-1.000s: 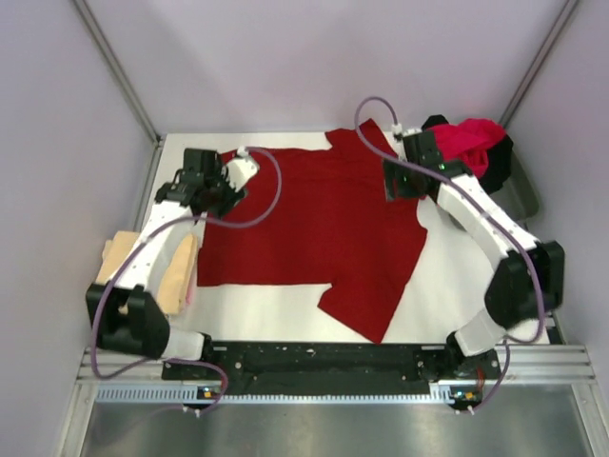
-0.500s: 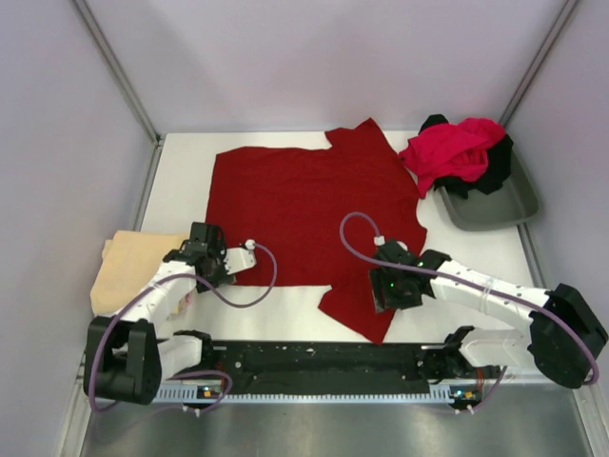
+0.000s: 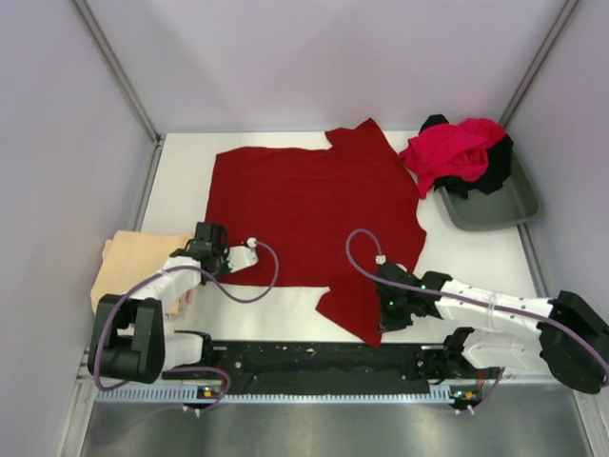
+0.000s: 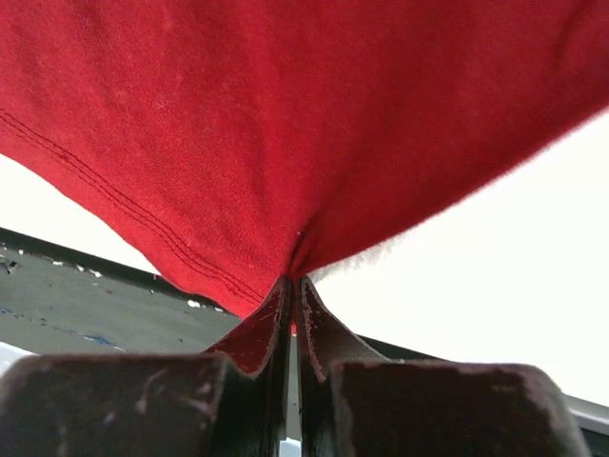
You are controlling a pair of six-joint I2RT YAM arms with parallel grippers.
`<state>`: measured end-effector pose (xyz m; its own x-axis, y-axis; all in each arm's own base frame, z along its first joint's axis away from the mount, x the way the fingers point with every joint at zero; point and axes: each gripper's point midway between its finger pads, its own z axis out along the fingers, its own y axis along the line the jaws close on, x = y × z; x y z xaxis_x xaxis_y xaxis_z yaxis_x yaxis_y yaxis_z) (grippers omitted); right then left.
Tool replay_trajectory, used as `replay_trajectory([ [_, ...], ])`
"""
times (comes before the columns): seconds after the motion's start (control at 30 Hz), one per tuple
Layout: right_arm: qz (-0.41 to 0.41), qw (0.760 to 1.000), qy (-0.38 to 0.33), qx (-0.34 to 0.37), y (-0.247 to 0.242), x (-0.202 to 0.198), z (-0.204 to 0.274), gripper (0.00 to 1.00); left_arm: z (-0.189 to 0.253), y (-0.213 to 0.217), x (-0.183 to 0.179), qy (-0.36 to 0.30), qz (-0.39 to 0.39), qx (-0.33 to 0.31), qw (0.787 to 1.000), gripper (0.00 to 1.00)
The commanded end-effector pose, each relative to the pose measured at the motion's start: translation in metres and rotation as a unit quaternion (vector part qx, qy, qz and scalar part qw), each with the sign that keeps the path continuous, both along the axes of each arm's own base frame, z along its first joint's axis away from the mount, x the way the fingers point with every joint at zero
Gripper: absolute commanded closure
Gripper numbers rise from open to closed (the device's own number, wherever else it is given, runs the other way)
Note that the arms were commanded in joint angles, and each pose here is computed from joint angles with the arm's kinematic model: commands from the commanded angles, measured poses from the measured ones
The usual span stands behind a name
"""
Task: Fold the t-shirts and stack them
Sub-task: Grap the side of the flattened tshirt closest away from the robot with both arms, then fold the flattened tshirt in 1/3 of the way
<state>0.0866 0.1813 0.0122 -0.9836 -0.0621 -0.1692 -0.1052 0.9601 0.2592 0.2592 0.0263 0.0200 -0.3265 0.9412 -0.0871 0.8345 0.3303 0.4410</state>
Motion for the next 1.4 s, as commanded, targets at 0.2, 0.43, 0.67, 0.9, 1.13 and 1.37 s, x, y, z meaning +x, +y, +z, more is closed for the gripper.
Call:
replay_trajectory([
  [0.2, -0.099, 0.988, -0.079, 0.088, -0.027, -0.002, 0.074, 1.00, 0.043, -0.010, -0.032, -0.003, 0.028, -0.056, 0.998, 1.00],
  [0.43, -0.096, 0.980, -0.130, 0.117, -0.031, 0.012, 0.118, 1.00, 0.061, -0.024, -0.040, 0.020, 0.042, -0.102, 0.994, 1.00],
  [0.67, -0.099, 0.963, -0.245, 0.061, -0.062, 0.101, 0.169, 1.00, 0.096, -0.028, -0.002, -0.021, 0.064, -0.114, 0.991, 1.00],
  [0.9, -0.037, 0.940, -0.334, 0.048, -0.064, 0.234, 0.175, 1.00, 0.090, -0.026, 0.062, -0.041, 0.158, -0.126, 0.979, 1.00],
  [1.13, -0.005, 0.934, -0.355, 0.038, -0.059, 0.317, 0.171, 1.00, 0.074, -0.031, 0.109, -0.031, 0.210, -0.144, 0.967, 1.00],
  [1.37, 0.005, 0.939, -0.344, 0.012, -0.071, 0.355, 0.153, 1.00, 0.056, -0.015, 0.120, -0.010, 0.244, -0.129, 0.961, 1.00],
])
